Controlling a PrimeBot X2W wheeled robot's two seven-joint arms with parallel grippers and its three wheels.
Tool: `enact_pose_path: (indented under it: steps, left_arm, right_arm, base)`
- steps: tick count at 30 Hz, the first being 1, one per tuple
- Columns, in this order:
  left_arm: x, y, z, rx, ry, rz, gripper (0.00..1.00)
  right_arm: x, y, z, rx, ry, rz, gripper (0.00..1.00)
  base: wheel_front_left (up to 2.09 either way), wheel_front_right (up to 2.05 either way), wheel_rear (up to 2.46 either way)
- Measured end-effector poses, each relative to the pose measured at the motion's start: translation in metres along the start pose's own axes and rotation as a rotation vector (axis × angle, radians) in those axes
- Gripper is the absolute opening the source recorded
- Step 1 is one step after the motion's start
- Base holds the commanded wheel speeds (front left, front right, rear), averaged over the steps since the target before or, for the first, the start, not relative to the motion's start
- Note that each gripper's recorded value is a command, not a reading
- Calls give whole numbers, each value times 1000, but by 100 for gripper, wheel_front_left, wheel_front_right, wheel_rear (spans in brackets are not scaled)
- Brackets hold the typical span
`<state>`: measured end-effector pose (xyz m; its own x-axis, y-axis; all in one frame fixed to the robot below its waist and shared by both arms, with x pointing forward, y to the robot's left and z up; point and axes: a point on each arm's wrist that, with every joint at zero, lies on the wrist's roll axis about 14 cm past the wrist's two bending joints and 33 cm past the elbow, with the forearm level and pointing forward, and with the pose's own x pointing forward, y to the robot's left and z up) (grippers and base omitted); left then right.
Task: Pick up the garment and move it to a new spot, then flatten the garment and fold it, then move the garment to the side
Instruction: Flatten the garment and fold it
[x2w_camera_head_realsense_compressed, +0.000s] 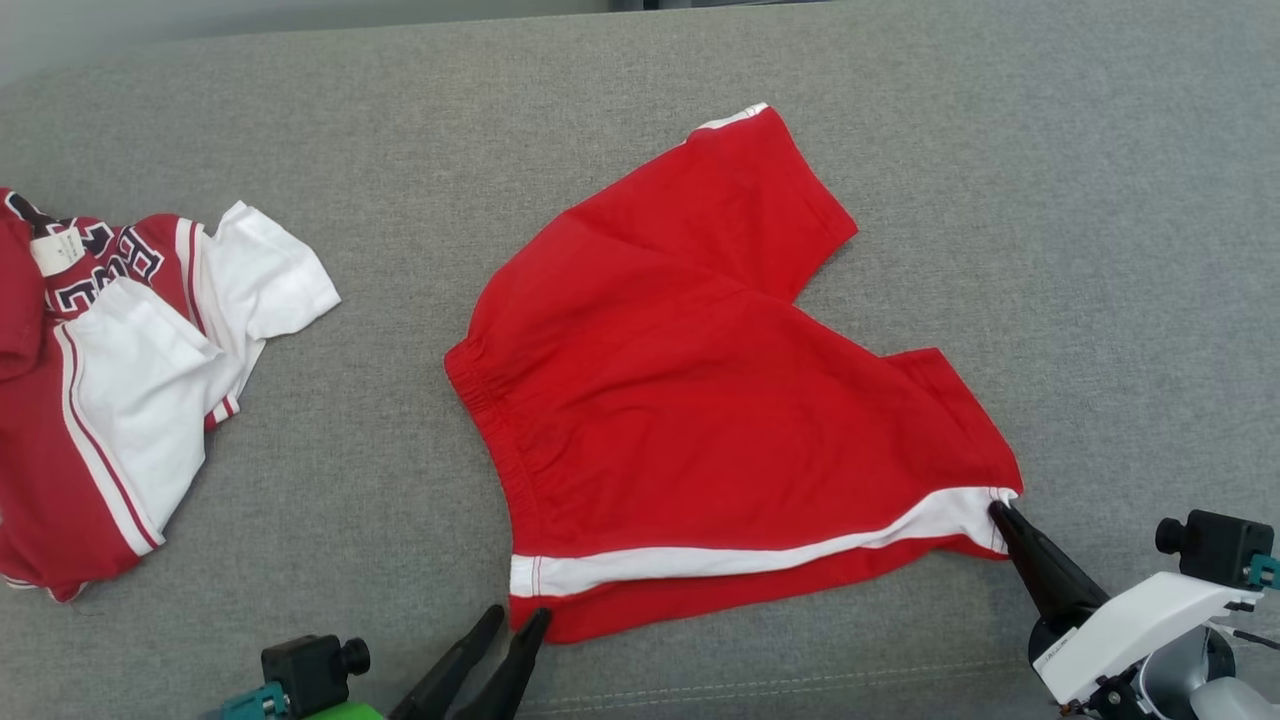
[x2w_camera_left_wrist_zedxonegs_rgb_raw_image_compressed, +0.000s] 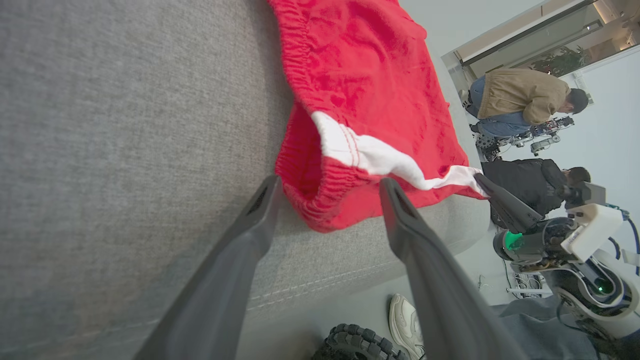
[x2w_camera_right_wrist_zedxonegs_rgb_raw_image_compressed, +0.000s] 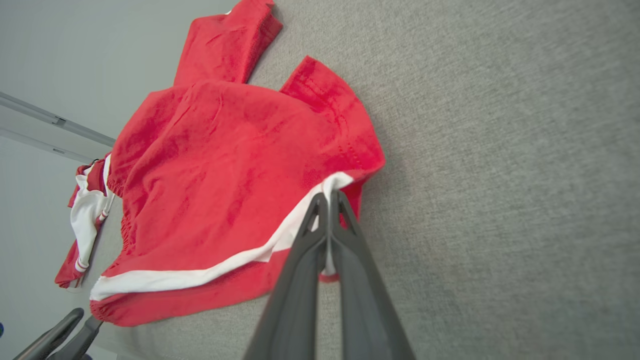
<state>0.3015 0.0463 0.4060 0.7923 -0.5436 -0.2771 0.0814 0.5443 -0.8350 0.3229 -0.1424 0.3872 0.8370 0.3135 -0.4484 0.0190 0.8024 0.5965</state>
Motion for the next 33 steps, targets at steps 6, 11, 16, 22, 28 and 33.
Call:
enact_pose_path:
  steps: [6, 11, 16, 22, 28, 33]
  left_arm:
    - [12, -4, 10, 30, 10, -28, 100]
    - [19, -4, 14, 25, 27, -34, 100]
    - [19, -2, -1, 27, 101, -32, 100]
    - [19, -2, -3, 22, 118, -35, 74]
    - [21, -3, 4, 18, 93, -38, 0]
    - [25, -12, 22, 42, 46, -71, 0]
  right_arm:
    - [-4, -1, -1, 8, -2, -8, 0]
    - [-6, -2, -3, 17, -4, -14, 0]
    - [-10, -3, -2, 22, -14, -23, 0]
    - [-11, -5, -1, 24, -19, -28, 0]
    - [-10, -4, -1, 24, -19, -27, 0]
    - [-10, -2, 10, -9, -44, -15, 0]
  base:
    - [0, 0, 0]
    - [0, 0, 0]
    - [0, 0, 0]
    - [0, 0, 0]
    - [0, 0, 0]
    - [0, 0, 0]
